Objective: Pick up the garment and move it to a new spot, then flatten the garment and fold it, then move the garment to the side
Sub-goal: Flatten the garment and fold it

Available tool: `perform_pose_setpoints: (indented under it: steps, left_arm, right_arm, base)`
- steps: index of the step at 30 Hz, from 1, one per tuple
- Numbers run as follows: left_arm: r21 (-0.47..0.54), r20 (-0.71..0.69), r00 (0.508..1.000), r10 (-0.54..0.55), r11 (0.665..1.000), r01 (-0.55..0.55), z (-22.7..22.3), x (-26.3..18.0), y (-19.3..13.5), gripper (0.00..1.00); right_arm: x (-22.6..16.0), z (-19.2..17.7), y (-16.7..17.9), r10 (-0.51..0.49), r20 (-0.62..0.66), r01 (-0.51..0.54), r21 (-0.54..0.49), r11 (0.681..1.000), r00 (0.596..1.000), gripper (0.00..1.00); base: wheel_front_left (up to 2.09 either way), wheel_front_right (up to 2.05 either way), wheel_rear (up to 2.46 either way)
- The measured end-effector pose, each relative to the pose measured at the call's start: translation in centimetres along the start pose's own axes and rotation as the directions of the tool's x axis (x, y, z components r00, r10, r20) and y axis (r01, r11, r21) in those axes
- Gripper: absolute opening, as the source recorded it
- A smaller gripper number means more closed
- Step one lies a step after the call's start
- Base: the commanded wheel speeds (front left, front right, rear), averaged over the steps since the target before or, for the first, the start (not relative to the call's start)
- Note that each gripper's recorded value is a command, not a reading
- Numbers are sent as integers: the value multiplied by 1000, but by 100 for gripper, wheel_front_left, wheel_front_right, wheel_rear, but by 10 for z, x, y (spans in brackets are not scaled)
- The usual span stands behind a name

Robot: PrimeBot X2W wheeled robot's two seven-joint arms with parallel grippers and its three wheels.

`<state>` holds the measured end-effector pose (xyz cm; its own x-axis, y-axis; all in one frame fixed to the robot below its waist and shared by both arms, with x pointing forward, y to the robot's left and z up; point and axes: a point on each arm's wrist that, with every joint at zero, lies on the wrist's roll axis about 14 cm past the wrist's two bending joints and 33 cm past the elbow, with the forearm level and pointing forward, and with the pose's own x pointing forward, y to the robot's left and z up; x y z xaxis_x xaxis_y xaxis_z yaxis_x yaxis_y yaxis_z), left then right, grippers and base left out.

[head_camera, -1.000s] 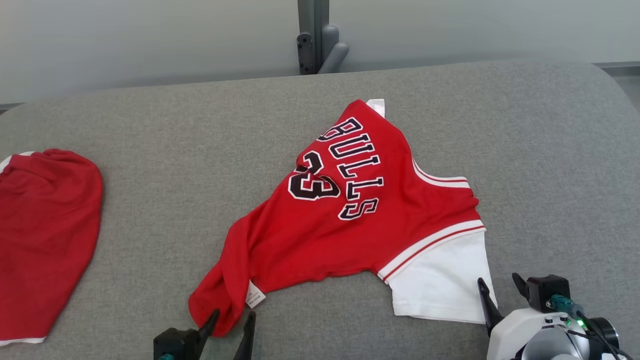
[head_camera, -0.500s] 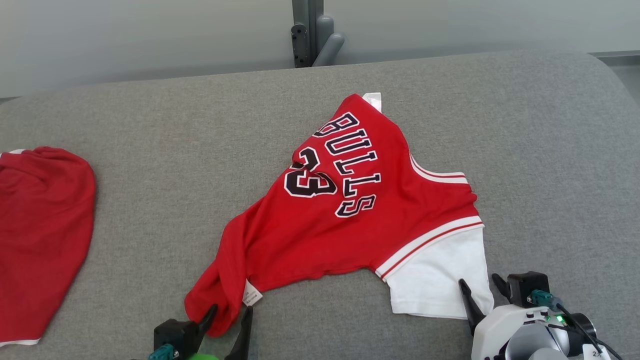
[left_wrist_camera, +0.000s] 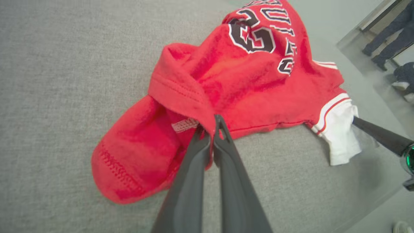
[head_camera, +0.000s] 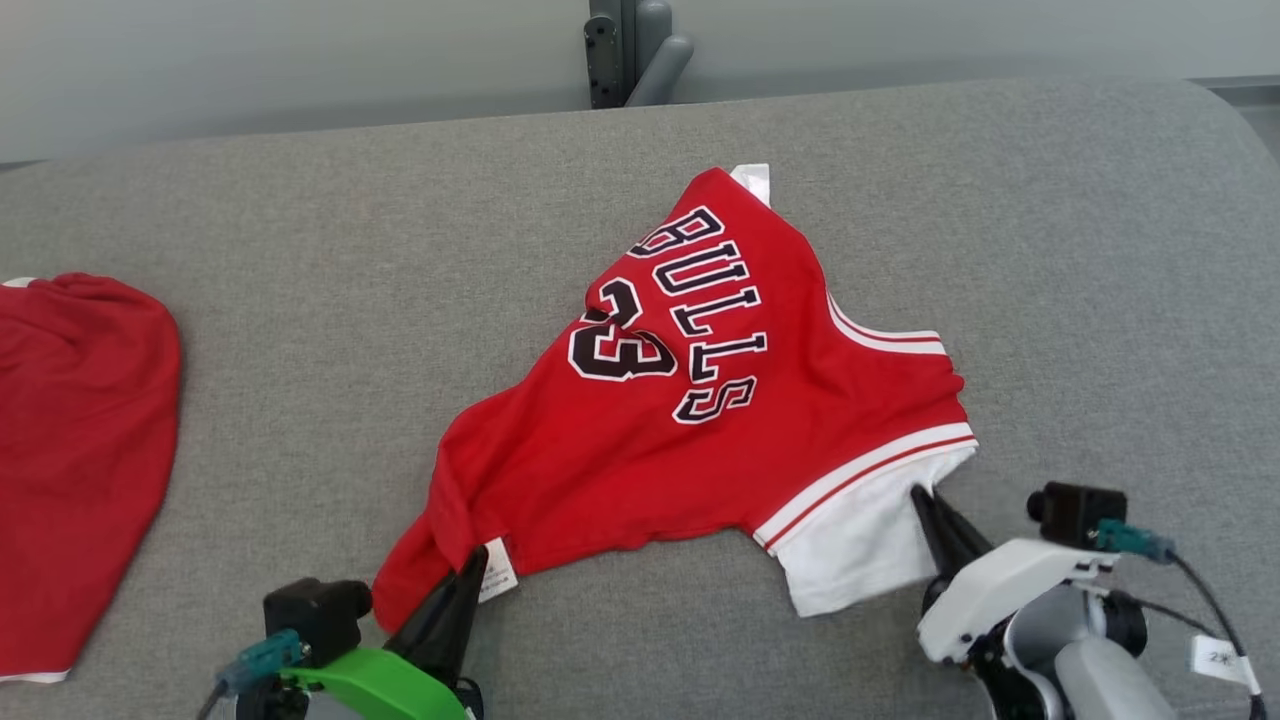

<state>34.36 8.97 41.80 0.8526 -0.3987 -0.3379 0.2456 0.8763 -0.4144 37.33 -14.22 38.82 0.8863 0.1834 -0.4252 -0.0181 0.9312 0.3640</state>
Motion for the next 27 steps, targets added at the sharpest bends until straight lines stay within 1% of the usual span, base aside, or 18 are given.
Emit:
perform_pose_setpoints:
  steps: [3,4,5,7,9,12,15,16,17,19,20,22,23,25,27]
  left_arm:
    - [-65,51,995,-84,994,87,31,1,-15,0]
    - [-77,91,985,-144,985,151,58,-3,-24,0]
    - [-83,110,978,-178,979,187,71,-5,-30,0]
    - [-73,142,960,-242,964,254,96,-12,-41,0]
    - [-41,166,938,-304,948,315,121,-19,-52,0]
    - [15,199,904,-378,924,383,158,-25,-67,0]
    - [69,220,862,-456,889,453,192,-25,-84,0]
    - [103,209,852,-480,877,468,201,-23,-88,0]
    - [103,209,852,-480,877,468,201,-23,-88,0]
    - [159,195,838,-510,859,486,219,-14,-91,0]
    - [202,179,840,-513,855,479,228,-6,-90,0]
    - [259,141,857,-496,854,451,243,16,-81,0]
    - [256,116,870,-480,860,441,247,29,-75,0]
    - [260,99,891,-443,876,407,262,58,-63,0]
    - [287,103,912,-396,890,354,284,85,-49,0]
  right_arm:
    - [-2,51,2,25,147,-40,97,994,989,0]
    - [-12,91,-1,43,250,-73,115,991,967,0]
    - [-19,111,-1,54,300,-94,120,988,952,0]
    - [-36,143,0,78,376,-126,105,986,923,0]
    - [-55,176,2,102,453,-155,81,985,886,0]
    - [-79,213,9,142,522,-184,29,982,841,0]
    - [-92,247,23,200,578,-232,-19,973,791,0]
    - [-93,259,26,211,596,-235,-37,971,775,0]
    - [-93,259,26,211,596,-235,-37,971,775,0]
    - [-91,282,25,216,623,-217,-75,973,752,0]
    - [-88,294,25,217,639,-216,-80,973,738,0]
    - [-74,320,19,195,659,-163,-111,980,727,0]
    - [-67,334,18,187,677,-149,-115,982,711,0]
    - [-43,357,22,190,676,-156,-111,981,712,0]
    - [-19,381,21,163,684,-114,-116,987,711,0]
  base:
    - [0,0,0]
    - [0,0,0]
    - [0,0,0]
    - [0,0,0]
    - [0,0,0]
    - [0,0,0]
    - [0,0,0]
    - [0,0,0]
    - [0,0,0]
    - [0,0,0]
    - [0,0,0]
    - [0,0,0]
    - [0,0,0]
    - [0,0,0]
    - [0,0,0]
